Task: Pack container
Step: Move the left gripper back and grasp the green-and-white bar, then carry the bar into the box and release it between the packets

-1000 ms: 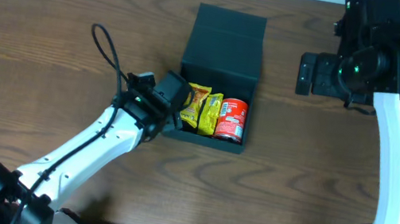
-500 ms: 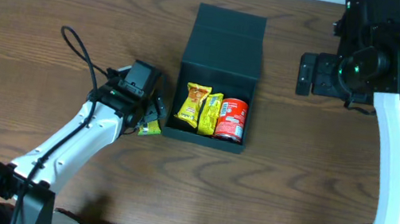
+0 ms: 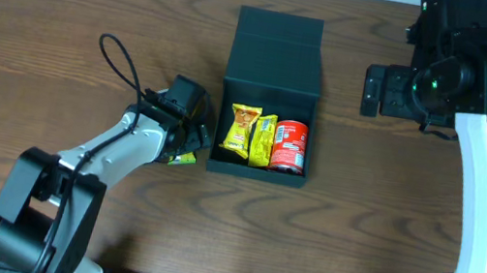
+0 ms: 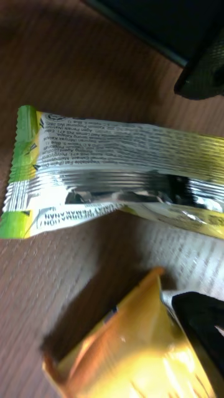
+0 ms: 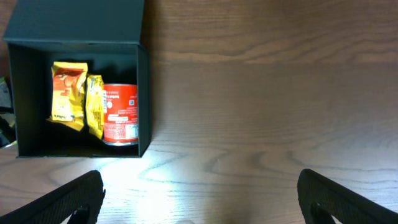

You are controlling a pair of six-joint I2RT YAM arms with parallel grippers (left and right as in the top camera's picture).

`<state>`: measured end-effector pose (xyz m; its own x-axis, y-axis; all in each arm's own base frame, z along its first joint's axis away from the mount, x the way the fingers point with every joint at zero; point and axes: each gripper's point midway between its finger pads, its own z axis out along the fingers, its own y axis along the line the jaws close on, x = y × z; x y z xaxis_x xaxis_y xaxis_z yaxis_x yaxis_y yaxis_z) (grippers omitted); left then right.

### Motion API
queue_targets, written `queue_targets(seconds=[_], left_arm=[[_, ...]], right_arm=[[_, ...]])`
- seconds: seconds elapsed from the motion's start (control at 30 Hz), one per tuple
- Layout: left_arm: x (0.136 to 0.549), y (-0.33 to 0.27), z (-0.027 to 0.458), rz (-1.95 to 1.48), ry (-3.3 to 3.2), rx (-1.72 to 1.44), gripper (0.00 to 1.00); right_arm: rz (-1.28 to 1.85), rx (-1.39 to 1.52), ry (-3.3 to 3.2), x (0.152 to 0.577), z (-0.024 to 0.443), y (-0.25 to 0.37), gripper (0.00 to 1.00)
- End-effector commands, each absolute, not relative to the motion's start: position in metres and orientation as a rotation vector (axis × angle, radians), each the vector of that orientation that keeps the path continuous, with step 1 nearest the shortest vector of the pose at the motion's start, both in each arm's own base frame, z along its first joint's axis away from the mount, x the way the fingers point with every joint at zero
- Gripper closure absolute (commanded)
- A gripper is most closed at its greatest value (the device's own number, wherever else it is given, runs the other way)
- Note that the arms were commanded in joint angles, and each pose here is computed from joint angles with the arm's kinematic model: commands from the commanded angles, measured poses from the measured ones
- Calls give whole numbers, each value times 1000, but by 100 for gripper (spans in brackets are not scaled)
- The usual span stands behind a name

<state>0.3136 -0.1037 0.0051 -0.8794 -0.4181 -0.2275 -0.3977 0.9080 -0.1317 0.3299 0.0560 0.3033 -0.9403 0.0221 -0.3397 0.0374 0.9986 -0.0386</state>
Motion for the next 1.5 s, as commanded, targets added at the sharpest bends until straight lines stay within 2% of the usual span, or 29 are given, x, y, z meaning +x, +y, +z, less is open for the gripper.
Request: queue_targets(seconds=[0.0,0.23,0.4,0.5,1.03,1.1,1.2,1.47], left_arm=[[316,-107,1,-136,2826,-590,8],[326,-111,1,-158,2798,-525,18],[326,-111,-2,-153,2803,-525,21],[328,-111,-2,-150,2802,-486,28],[332,-103,-6,-68,2790,-422,37],[331,-103,-9,-63,2799,-422,40],[329,-102,-14,-54,2813,-424,50],[330,-102,-13,-49,2808,-419,55]], right_arm=[[-54,32,2765,326,313,53,1],[-54,32,2765,326,313,53,1],[-54,32,2765,326,313,53,1],[-54,32,2765,326,313,53,1],[-54,32,2765,326,313,53,1],[-54,32,2765,326,313,53,1],[-54,32,2765,326,313,53,1],[-54,32,2765,326,313,53,1]])
